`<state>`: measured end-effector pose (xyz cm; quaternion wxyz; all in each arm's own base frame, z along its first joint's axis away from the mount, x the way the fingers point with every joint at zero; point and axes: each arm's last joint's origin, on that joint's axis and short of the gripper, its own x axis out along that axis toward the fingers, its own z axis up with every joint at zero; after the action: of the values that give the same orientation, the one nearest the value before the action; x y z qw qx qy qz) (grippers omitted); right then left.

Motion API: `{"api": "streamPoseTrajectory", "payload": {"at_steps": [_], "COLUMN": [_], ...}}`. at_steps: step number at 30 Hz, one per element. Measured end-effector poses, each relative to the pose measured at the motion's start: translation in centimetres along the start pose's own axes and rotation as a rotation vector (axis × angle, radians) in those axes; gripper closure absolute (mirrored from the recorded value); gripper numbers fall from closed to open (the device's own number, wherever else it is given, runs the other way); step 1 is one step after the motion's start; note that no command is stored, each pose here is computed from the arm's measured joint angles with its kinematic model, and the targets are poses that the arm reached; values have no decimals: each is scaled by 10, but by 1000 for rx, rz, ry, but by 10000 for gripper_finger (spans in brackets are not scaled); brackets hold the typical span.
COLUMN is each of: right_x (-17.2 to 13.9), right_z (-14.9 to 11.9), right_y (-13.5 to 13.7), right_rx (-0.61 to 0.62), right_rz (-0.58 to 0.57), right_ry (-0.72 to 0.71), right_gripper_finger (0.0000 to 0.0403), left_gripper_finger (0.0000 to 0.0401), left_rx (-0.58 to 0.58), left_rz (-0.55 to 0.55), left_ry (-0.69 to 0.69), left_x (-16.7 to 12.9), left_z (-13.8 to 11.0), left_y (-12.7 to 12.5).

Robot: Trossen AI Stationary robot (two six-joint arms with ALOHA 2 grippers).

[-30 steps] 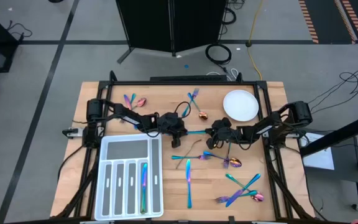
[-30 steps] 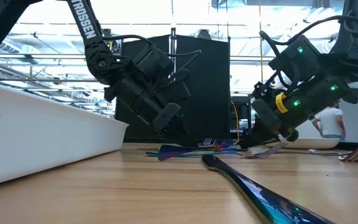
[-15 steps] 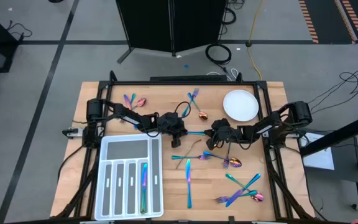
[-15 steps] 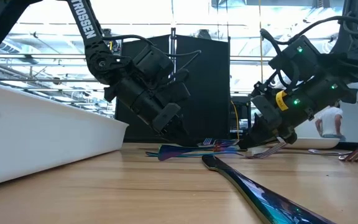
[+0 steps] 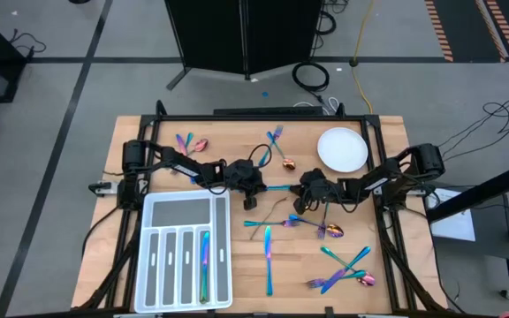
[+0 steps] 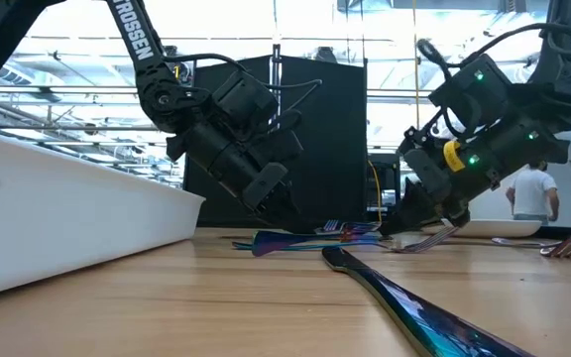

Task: Sort silverware
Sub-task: Put the top right iridescent knife into the cutlery tray

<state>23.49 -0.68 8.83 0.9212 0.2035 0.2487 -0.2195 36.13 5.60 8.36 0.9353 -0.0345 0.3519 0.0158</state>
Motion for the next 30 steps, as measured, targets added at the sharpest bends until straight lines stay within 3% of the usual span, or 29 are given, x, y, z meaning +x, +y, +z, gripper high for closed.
{"api": "streamPoseTrajectory", "payload": {"at_steps": [11,19,30], "right_x": [-2,0,6], "right_z": [11,15,19], "right_y": [5,7,-13], "right_rx": [-24,-181,-145], "right_rz": [43,69,-23], "right_ry": [-98,-99,-54], "right_gripper_finger": [403,403,403], "left_gripper_finger": [371,372,373], "left_rx": [2,3,22], "left_rz": [-1,-21,-69], "left_ry": [-20,-45,-20], "left_x": [0,1,4], "left_z": [2,6,24], "left_y": [0,1,1]}}
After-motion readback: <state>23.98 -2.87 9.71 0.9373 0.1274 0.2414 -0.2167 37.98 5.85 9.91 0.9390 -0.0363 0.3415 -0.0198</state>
